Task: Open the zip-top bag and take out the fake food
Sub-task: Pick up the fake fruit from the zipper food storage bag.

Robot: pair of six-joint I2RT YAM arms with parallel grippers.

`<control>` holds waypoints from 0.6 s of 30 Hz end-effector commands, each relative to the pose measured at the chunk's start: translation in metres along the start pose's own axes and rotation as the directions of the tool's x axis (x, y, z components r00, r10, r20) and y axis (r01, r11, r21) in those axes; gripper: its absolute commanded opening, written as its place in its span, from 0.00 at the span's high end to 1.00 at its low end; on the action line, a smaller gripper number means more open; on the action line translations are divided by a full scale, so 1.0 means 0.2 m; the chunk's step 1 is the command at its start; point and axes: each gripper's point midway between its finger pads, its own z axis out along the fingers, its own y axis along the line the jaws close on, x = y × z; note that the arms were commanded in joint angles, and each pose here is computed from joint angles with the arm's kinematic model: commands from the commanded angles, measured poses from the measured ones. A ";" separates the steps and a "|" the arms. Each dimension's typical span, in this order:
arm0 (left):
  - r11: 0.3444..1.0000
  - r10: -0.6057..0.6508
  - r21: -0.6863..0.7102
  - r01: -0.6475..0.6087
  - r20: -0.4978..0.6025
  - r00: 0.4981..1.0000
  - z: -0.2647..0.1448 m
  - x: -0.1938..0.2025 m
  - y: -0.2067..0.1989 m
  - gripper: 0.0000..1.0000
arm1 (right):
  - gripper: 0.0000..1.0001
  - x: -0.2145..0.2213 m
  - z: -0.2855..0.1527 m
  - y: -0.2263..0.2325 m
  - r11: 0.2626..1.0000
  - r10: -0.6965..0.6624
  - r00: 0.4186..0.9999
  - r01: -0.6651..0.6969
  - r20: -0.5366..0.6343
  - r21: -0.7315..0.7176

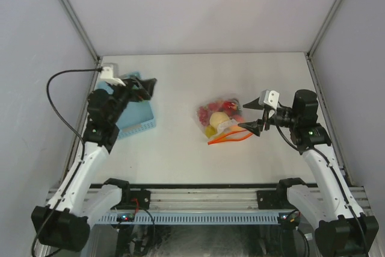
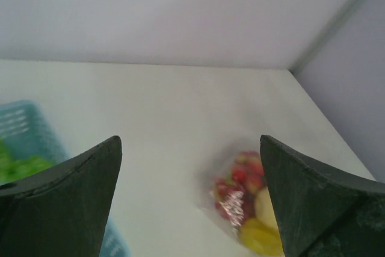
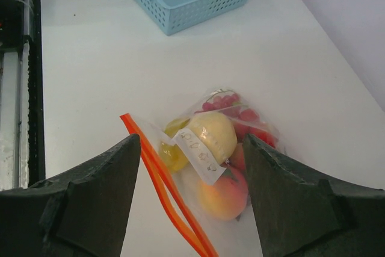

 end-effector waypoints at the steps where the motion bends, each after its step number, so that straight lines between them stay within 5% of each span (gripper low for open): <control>1: 0.938 0.253 0.214 -0.272 0.110 0.961 -0.10 0.03 -0.37 0.02 | 0.32 -0.06 -0.04 0.01 0.992 -0.125 0.992 0.125 -0.011 0.000; 10: 0.750 0.465 0.488 -0.445 0.088 0.881 -0.14 0.49 -0.92 0.00 | 0.39 0.02 -0.05 0.02 0.982 -0.190 0.980 0.190 -0.063 -0.009; 18: 0.584 0.645 0.613 -0.533 0.049 0.763 -0.10 0.90 -1.15 0.03 | 0.46 0.06 -0.06 0.02 0.978 -0.210 0.974 0.210 -0.089 -0.015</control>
